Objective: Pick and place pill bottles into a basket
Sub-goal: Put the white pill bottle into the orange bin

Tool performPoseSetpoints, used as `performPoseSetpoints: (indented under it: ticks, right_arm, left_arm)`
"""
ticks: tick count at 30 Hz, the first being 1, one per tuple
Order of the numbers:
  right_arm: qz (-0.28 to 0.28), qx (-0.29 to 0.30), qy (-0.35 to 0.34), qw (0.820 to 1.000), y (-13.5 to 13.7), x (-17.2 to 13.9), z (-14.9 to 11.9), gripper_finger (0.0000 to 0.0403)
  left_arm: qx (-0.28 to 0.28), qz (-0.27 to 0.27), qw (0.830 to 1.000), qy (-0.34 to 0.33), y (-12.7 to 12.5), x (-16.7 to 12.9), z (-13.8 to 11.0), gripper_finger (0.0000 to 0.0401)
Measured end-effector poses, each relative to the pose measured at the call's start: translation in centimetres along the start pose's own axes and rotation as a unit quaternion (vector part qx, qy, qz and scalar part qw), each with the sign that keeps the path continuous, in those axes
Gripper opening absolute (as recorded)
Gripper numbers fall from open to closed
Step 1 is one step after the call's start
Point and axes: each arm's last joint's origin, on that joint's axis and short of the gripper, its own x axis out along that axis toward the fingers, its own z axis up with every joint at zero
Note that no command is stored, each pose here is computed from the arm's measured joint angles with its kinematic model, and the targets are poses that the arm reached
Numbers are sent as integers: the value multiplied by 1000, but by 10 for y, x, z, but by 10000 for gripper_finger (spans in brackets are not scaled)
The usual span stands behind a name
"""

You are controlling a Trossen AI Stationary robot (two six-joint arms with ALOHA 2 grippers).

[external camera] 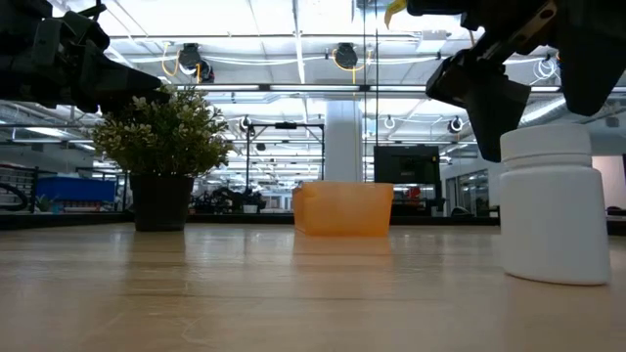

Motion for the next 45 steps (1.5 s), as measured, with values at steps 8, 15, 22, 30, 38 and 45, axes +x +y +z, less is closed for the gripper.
performPoseSetpoints:
  ticks: [8,15,22,30,38,45]
  right_arm:
    - [-2,-3,8,1000,-1,8,0,279]
    - [-3,-3,10,1000,-1,9,0,279]
    - [-5,-3,4,1000,-1,11,1,279]
    - [-2,-5,11,1000,-2,22,3,279]
    - [-3,-6,13,1000,-2,23,2,266]
    - [-8,-5,20,1000,-8,20,3,146]
  left_arm:
    - [0,0,1000,0,0,0,0,214]
    - [0,0,1000,1,0,0,0,214]
    - [0,0,1000,0,0,0,0,214]
    - [0,0,1000,1,0,0,0,214]
    - [0,0,1000,0,0,0,0,214]
    - [0,0,1000,0,0,0,0,214]
